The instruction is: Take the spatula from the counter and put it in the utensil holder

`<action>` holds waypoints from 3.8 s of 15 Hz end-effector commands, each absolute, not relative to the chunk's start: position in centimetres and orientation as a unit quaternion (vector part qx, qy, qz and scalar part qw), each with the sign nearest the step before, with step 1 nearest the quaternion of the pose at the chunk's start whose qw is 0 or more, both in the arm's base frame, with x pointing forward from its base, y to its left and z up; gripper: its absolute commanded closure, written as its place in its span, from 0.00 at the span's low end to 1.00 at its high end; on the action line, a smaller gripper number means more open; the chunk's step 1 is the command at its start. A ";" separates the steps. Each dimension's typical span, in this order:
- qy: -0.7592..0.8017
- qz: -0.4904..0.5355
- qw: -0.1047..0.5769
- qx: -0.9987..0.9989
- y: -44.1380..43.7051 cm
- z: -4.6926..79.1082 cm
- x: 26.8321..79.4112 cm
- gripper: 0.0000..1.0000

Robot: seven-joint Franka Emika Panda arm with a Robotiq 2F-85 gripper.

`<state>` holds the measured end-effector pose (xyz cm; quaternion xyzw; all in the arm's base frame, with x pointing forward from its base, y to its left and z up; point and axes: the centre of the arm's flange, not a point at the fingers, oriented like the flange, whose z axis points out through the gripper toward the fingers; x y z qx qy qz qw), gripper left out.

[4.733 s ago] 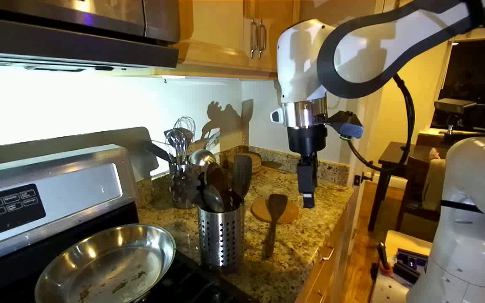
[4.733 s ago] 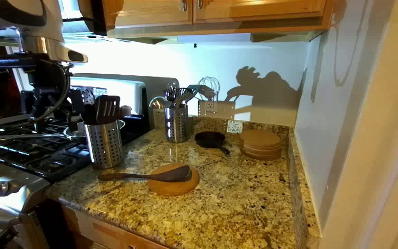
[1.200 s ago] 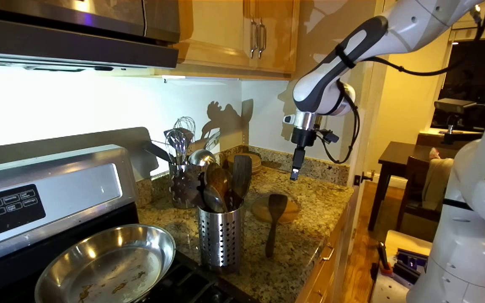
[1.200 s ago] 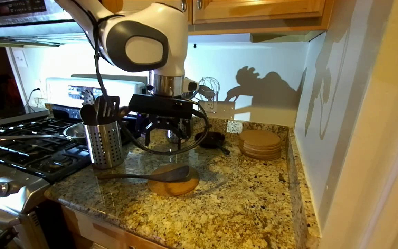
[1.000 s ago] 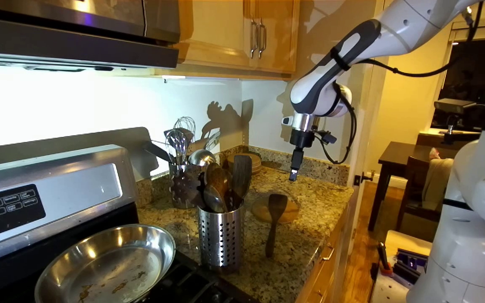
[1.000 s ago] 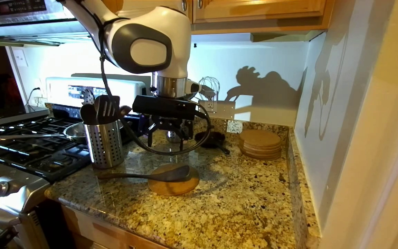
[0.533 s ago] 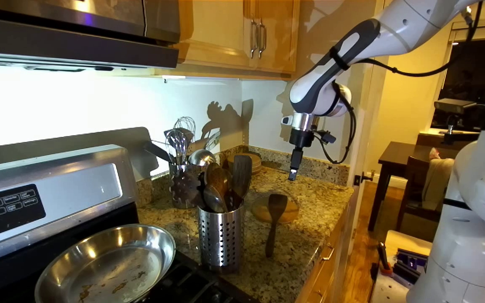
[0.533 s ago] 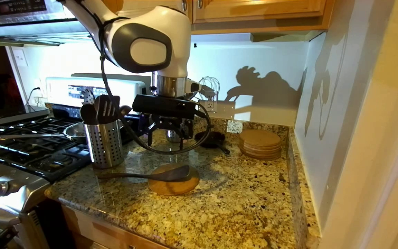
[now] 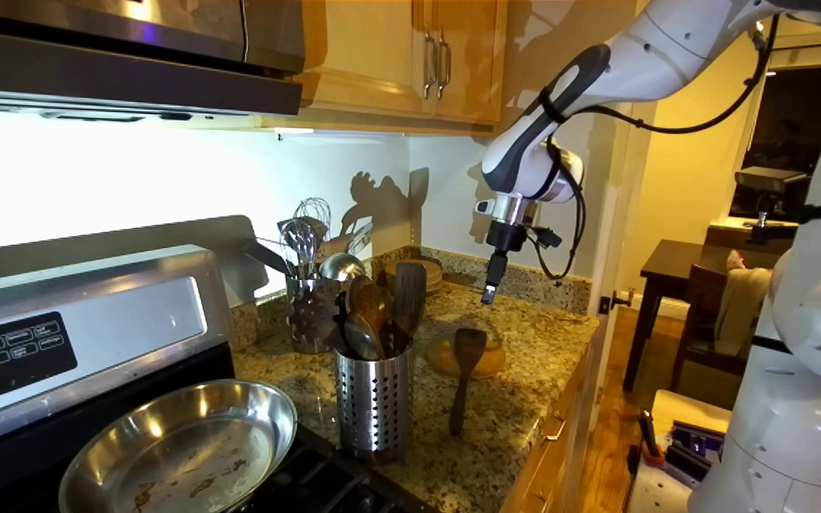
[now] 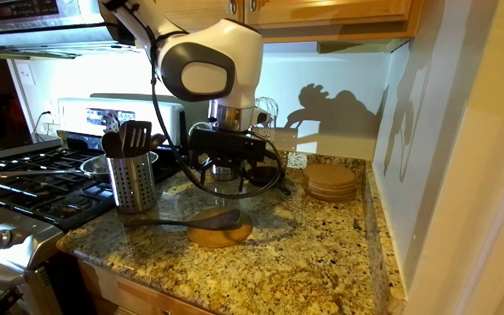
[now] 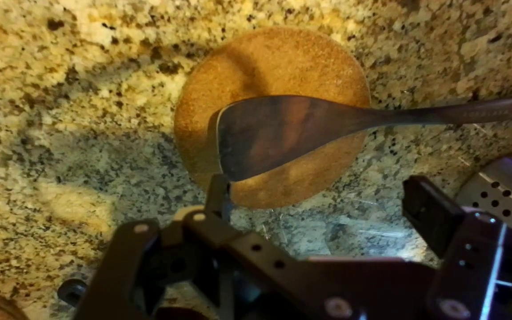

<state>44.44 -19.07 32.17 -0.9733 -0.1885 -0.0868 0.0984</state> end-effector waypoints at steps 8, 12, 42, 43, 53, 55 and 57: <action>-0.200 -0.069 0.112 -0.971 -21.1 26.3 49.2 0.00; -0.205 -0.060 0.122 -0.969 -21.3 24.3 50.1 0.00; -0.221 0.009 0.208 -0.953 -21.6 23.0 50.2 0.00; -0.223 0.013 0.217 -0.950 -21.4 23.0 50.1 0.00; -0.219 0.039 0.256 -0.941 -20.8 21.4 50.5 0.00; -0.217 0.029 0.258 -0.941 -20.9 20.9 50.6 0.00; -0.215 0.020 0.260 -0.941 -21.0 20.5 50.7 0.00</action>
